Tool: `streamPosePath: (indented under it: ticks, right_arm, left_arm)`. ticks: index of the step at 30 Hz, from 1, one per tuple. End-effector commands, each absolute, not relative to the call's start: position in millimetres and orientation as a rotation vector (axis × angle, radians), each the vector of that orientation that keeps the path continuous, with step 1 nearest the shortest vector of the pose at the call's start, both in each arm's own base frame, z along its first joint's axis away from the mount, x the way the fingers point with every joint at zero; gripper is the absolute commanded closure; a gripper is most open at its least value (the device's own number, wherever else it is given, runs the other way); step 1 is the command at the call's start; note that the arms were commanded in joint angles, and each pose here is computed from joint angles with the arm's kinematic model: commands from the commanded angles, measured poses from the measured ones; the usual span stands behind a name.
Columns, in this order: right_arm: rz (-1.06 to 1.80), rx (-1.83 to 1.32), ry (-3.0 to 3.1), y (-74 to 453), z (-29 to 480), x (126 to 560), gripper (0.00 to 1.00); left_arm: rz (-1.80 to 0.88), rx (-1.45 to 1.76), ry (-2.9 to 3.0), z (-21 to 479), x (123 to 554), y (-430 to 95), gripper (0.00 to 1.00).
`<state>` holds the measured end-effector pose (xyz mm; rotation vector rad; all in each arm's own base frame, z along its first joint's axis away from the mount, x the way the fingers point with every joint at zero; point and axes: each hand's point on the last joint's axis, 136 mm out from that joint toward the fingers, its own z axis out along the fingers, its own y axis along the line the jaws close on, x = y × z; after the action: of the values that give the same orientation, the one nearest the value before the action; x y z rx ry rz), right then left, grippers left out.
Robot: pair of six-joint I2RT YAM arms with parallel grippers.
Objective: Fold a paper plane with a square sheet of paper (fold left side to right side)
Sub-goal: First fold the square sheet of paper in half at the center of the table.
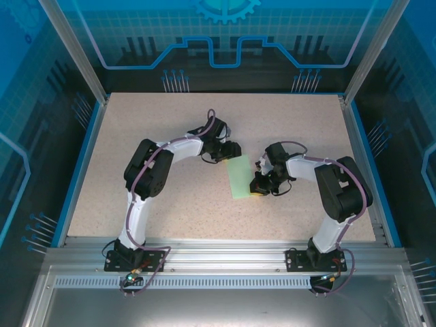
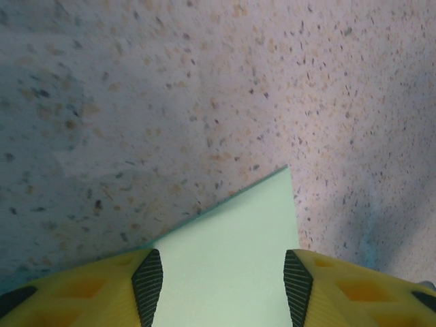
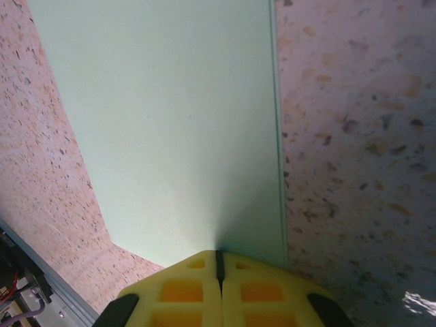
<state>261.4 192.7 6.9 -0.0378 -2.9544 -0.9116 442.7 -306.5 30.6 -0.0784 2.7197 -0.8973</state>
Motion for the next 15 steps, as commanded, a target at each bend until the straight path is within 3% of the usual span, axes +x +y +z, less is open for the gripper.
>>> streamPosePath:
  ticks: [1, 9, 15]
  right_arm:
    - [-0.630, -0.086, -2.913, 168, -31, 227, 0.95]
    - [-0.927, -0.015, -2.962, 197, 17, 251, 0.89]
    - [-0.956, 0.103, -3.143, 188, 72, 283, 0.57]
  left_arm:
    - [-0.733, -0.186, 2.728, 21, 469, -263, 0.44]
    - [-0.791, -0.068, 2.639, 83, 472, -263, 0.43]
    - [-0.841, -0.051, 2.593, 106, 425, -262, 0.42]
